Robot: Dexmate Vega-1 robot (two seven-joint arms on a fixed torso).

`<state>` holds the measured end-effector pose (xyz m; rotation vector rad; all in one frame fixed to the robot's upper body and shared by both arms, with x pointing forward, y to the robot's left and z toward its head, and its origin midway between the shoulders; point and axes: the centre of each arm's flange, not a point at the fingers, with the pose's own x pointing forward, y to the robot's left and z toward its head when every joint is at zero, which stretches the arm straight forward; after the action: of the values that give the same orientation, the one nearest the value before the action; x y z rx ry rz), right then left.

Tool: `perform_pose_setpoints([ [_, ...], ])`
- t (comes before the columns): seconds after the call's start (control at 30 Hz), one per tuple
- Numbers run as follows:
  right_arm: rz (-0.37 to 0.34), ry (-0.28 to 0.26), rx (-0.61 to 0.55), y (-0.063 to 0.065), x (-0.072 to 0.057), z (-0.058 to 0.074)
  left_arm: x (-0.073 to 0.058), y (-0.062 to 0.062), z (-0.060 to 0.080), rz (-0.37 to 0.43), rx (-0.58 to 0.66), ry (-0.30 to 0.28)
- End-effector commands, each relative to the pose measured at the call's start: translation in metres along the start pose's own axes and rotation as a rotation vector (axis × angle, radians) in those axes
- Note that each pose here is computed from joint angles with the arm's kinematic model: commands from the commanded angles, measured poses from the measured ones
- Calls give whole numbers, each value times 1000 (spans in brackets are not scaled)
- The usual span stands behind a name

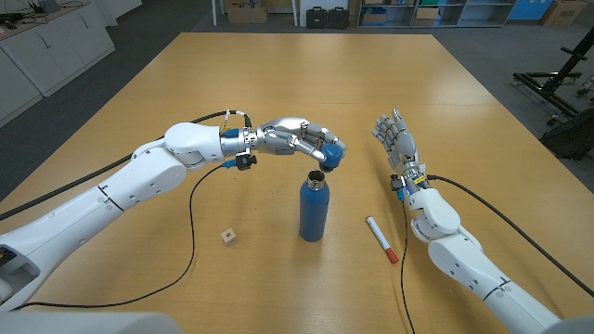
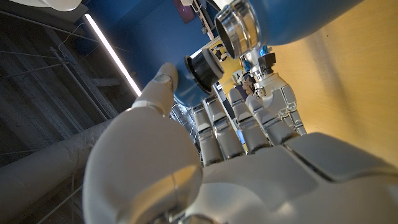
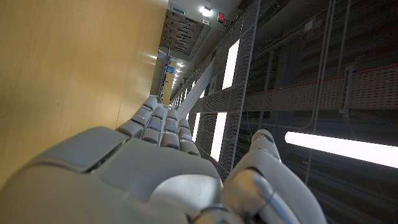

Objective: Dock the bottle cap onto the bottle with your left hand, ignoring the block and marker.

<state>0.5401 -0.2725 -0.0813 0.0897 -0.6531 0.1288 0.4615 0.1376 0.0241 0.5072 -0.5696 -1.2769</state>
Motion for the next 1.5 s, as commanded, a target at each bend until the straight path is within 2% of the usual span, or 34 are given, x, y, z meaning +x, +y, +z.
perform_pose_setpoints([
  [0.03,9,9,-6,2,0,-1,-10,-1,-2,25,-6,-20],
  [0.4,12,14,-4,2,-1,-2,-11,-5,-5,17,-11,-40],
  [0.83,17,13,-6,3,0,-2,-17,-8,-12,20,-19,-22],
  [1.5,21,19,-7,5,1,-4,-23,-8,-16,42,-18,-32],
])
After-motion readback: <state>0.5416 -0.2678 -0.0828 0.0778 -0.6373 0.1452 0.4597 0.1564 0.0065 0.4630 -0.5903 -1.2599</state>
